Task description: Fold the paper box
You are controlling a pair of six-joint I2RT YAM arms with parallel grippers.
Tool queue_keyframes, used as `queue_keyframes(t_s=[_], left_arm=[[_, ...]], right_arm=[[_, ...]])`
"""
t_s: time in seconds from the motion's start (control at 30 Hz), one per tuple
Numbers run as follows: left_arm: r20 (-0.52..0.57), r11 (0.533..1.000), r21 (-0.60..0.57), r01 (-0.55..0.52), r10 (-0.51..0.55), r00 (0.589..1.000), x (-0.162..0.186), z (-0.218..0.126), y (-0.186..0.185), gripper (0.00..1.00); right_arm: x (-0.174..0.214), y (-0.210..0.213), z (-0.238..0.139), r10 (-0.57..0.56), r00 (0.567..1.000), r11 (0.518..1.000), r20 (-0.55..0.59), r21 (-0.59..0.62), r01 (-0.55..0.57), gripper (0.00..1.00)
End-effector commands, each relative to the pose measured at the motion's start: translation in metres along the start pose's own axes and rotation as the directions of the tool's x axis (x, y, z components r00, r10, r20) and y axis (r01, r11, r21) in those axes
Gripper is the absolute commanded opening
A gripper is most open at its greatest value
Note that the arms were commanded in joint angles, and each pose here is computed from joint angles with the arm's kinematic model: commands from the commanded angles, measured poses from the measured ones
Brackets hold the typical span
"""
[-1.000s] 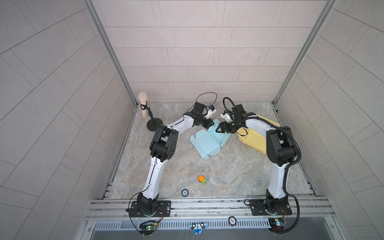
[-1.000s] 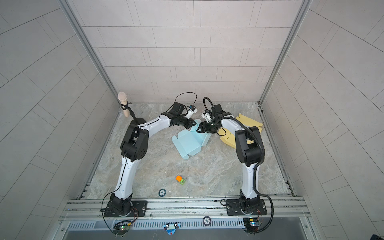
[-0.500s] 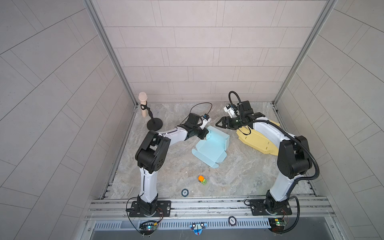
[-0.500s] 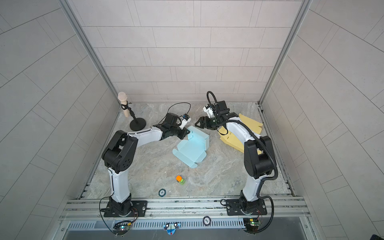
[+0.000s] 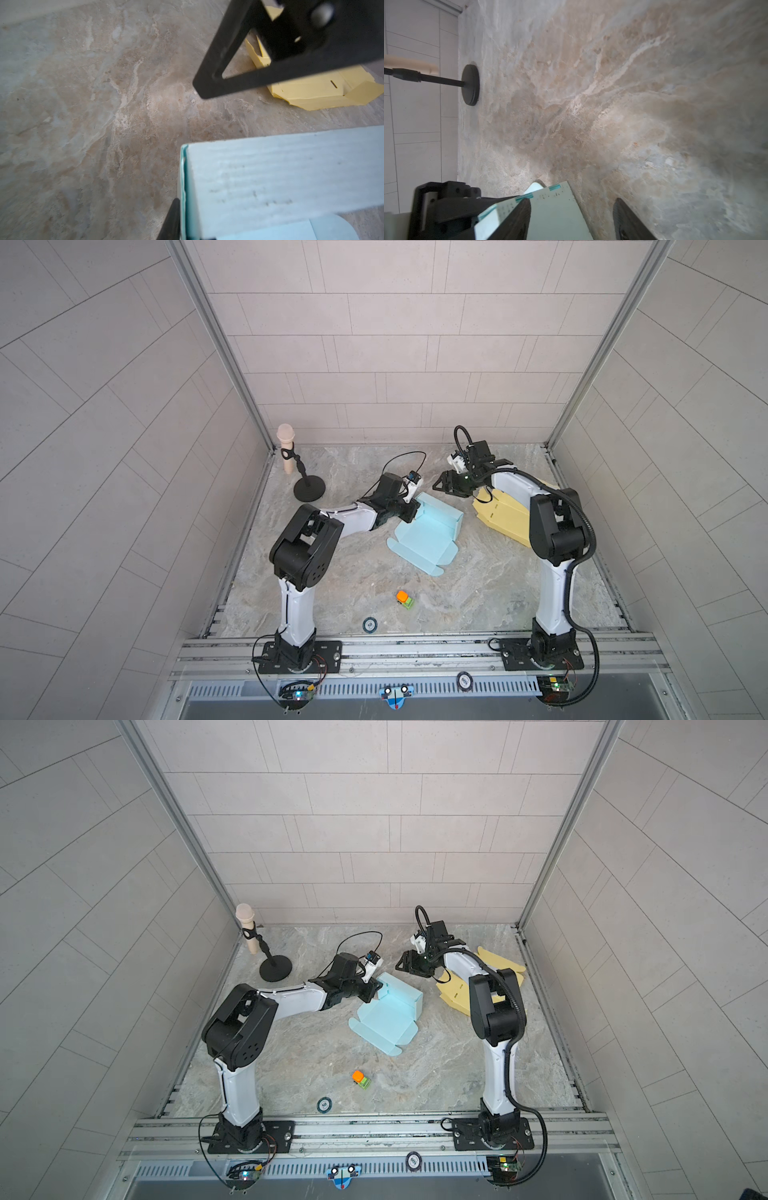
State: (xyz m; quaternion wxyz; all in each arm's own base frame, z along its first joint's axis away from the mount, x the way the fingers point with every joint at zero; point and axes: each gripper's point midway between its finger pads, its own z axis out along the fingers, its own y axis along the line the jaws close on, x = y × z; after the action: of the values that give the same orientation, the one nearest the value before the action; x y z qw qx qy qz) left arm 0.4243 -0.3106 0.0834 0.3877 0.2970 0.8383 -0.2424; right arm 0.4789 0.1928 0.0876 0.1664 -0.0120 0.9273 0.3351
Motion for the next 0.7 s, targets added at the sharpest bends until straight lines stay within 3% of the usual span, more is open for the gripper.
queue_keyframes(t_s=[0.0, 0.33, 0.67], left_arm=[[0.061, 0.999, -0.021, 0.025, -0.024, 0.998, -0.013, 0.001, 0.000, 0.14], [0.114, 0.991, -0.110, 0.078, -0.065, 0.991, -0.016, 0.002, 0.004, 0.19], [0.150, 0.979, -0.174, 0.108, -0.083, 0.985, -0.013, 0.006, 0.003, 0.19]], right_arm=[[0.011, 0.010, 0.007, -0.038, 0.998, 0.999, -0.050, -0.018, 0.037, 0.65], [0.044, 0.025, 0.022, -0.059, 0.991, 0.997, -0.122, -0.065, 0.052, 0.62], [0.053, 0.045, 0.031, -0.041, 0.990, 0.987, -0.135, -0.162, 0.018, 0.61]])
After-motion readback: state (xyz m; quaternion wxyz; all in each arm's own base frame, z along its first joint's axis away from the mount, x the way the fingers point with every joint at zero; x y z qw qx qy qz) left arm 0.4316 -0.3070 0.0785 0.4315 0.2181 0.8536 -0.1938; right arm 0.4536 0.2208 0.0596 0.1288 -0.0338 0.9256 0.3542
